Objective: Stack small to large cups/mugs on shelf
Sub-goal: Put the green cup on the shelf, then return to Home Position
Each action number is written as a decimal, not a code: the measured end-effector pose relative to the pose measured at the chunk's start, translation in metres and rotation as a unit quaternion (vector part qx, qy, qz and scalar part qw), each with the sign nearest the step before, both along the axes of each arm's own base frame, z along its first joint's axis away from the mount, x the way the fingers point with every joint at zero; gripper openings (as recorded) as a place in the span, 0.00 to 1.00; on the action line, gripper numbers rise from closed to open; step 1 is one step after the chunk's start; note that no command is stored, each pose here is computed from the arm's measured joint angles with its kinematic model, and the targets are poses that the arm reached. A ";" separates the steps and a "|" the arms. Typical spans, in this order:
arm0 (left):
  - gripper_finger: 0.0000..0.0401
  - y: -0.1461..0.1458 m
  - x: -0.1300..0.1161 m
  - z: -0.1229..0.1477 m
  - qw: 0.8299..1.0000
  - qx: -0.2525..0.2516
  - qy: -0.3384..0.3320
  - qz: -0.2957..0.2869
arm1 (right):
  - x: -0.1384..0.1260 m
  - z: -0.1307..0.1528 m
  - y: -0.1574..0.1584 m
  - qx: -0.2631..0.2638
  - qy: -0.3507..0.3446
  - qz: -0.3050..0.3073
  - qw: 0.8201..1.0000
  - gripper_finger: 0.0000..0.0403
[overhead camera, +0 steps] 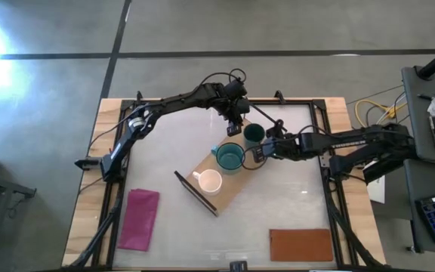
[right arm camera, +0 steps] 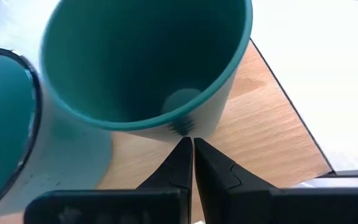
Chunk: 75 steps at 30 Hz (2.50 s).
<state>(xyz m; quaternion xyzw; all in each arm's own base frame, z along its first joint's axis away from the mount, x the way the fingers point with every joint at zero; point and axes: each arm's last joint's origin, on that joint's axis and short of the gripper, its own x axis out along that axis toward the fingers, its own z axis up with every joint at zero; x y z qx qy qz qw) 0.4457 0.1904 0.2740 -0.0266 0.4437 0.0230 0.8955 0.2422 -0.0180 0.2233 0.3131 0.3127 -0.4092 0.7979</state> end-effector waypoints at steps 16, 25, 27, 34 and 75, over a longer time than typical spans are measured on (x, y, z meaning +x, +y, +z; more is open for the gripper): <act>0.19 -0.002 -0.004 -0.002 1.000 -0.011 0.023 0.001 | 0.008 -0.006 -0.002 -0.008 0.004 0.010 1.000 0.02; 0.19 -0.006 -0.017 0.033 1.000 0.007 -0.015 0.003 | -0.001 0.005 0.003 -0.010 -0.011 0.019 1.000 0.02; 0.19 -0.008 -0.025 0.049 0.999 0.014 -0.031 0.005 | -0.007 0.012 0.006 -0.010 -0.022 0.023 0.999 0.02; 0.19 -0.032 -0.062 0.120 0.993 0.000 -0.112 0.047 | -0.033 0.049 0.016 0.146 -0.149 0.054 0.977 0.02; 0.19 -0.200 -0.355 -0.068 0.809 -0.097 -0.574 0.078 | -0.165 0.014 0.031 -0.239 -0.535 0.318 0.745 0.02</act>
